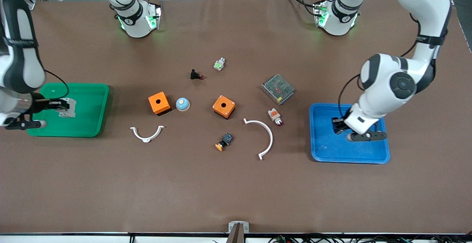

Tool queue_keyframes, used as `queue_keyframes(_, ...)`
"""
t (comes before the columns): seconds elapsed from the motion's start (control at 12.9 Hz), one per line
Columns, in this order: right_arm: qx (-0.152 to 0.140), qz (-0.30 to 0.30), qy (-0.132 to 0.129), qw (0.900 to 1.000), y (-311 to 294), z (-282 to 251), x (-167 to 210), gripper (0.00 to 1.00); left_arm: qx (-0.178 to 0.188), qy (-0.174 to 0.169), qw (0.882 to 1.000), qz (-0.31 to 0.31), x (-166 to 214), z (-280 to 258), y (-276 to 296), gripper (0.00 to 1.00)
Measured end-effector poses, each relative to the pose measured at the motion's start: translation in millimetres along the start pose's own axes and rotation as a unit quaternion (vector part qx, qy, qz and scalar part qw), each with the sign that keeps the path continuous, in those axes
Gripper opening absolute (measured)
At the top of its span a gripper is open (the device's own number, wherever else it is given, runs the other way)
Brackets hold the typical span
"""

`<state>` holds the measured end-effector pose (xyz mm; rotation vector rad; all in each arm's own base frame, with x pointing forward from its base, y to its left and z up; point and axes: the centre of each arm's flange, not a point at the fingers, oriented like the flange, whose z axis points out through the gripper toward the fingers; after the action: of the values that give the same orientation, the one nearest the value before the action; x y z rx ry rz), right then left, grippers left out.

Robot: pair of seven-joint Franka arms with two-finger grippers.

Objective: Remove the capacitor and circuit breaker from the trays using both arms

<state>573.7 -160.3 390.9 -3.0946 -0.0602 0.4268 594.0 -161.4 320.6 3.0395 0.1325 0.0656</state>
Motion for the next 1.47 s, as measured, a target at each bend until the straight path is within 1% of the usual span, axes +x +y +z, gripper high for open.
queue_keyframes(0.16,-0.013,0.018,-0.002,1.000,-65,-62,-9,0.40,0.000,-0.013,1.000,-0.028,-24,9,52,0.35)
queue_keyframes(0.31,-0.024,0.035,-0.002,0.999,-151,-87,-16,0.40,0.006,-0.033,0.998,-0.056,-54,30,103,0.35)
queue_keyframes(0.39,-0.020,0.045,-0.003,0.999,-197,-90,-20,0.40,0.010,-0.044,0.997,-0.068,-71,43,128,0.35)
queue_keyframes(0.54,0.002,0.067,-0.013,0.998,-283,-82,-28,0.40,0.015,-0.057,0.994,-0.090,-102,61,173,0.35)
queue_keyframes(0.62,0.006,0.080,-0.018,0.997,-322,-76,-33,0.40,0.017,-0.062,0.993,-0.097,-119,68,195,0.35)
queue_keyframes(0.78,0.001,0.087,-0.010,0.996,-377,-62,-39,0.40,0.026,-0.073,0.991,-0.107,-151,85,228,0.35)
queue_keyframes(1.01,-0.003,0.099,-0.005,0.995,-431,-19,-30,0.40,0.029,-0.083,0.989,-0.120,-186,117,258,0.35)
queue_keyframes(1.24,0.016,0.104,-0.004,0.994,-471,32,-11,0.40,0.033,-0.093,0.988,-0.120,-196,144,261,0.35)
queue_keyframes(1.32,0.023,0.105,0.001,0.994,-480,50,-5,0.40,0.034,-0.095,0.988,-0.121,-196,146,261,0.42)
queue_keyframes(1.47,0.024,0.106,0.008,0.994,-490,85,3,0.40,0.034,-0.093,0.987,-0.124,-192,146,260,0.63)
